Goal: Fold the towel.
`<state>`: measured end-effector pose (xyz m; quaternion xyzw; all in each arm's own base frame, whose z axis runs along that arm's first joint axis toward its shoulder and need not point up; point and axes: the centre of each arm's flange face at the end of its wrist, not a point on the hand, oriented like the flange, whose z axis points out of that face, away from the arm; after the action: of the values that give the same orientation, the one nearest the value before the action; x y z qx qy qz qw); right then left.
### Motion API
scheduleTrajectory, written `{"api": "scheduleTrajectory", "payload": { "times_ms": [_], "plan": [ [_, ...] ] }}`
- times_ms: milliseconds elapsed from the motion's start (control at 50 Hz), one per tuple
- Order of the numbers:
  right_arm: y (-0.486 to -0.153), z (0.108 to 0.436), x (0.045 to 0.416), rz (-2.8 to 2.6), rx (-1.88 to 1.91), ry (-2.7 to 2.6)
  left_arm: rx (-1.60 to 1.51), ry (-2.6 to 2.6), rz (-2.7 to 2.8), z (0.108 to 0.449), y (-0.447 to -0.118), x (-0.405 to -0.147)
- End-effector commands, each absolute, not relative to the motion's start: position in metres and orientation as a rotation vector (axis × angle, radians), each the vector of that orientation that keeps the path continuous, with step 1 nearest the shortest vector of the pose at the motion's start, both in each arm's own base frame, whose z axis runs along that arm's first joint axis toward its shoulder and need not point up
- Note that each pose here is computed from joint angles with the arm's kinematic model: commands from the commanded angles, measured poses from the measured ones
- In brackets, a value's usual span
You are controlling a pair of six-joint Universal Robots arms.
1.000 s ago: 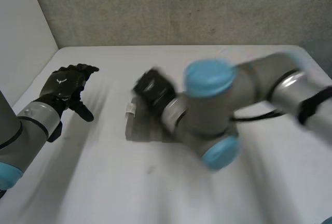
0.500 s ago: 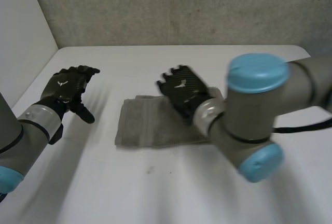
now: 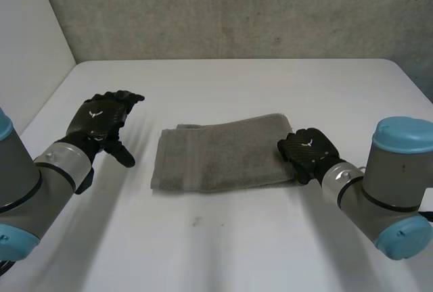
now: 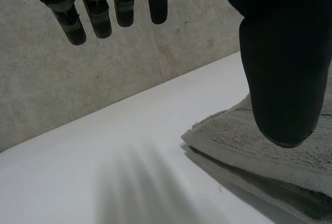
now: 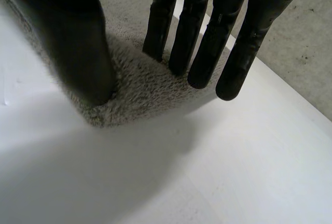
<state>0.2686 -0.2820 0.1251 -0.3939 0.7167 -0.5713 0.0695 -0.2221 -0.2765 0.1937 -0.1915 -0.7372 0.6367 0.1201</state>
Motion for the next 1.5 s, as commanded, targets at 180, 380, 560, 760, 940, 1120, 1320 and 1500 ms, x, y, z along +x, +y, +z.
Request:
{"api": "scheduleTrajectory", "payload": {
  "times_ms": [180, 380, 560, 760, 940, 1120, 1320, 1500],
  "plan": [
    [-0.293, 0.124, 0.249, -1.764, -1.140, 2.191, -0.562, -2.160, 1.854, 0.190, -0.274, -0.222],
    [-0.273, 0.154, 0.211, -1.737, -1.200, 2.296, -0.569, -2.156, 1.851, 0.191, -0.272, -0.224],
    [-0.273, 0.193, 0.240, -1.871, -1.500, 2.044, -0.597, -2.051, 1.910, 0.216, -0.267, -0.237],
    [-0.193, 0.182, 0.384, -1.747, -1.722, 1.471, -0.464, -1.912, 1.992, 0.256, -0.265, -0.251],
    [-0.159, 0.136, 0.415, -1.585, -1.829, 1.457, -0.404, -1.911, 2.031, 0.262, -0.273, -0.253],
    [-0.192, 0.193, 0.376, -1.725, -1.408, 1.730, -0.418, -1.953, 1.984, 0.245, -0.285, -0.261],
    [-0.241, 0.219, 0.315, -1.683, -0.833, 1.974, -0.507, -2.028, 1.813, 0.206, -0.276, -0.292],
    [-0.260, 0.166, 0.322, -1.479, -0.854, 2.148, -0.631, -2.152, 1.607, 0.141, -0.255, -0.318]
  ]
}}
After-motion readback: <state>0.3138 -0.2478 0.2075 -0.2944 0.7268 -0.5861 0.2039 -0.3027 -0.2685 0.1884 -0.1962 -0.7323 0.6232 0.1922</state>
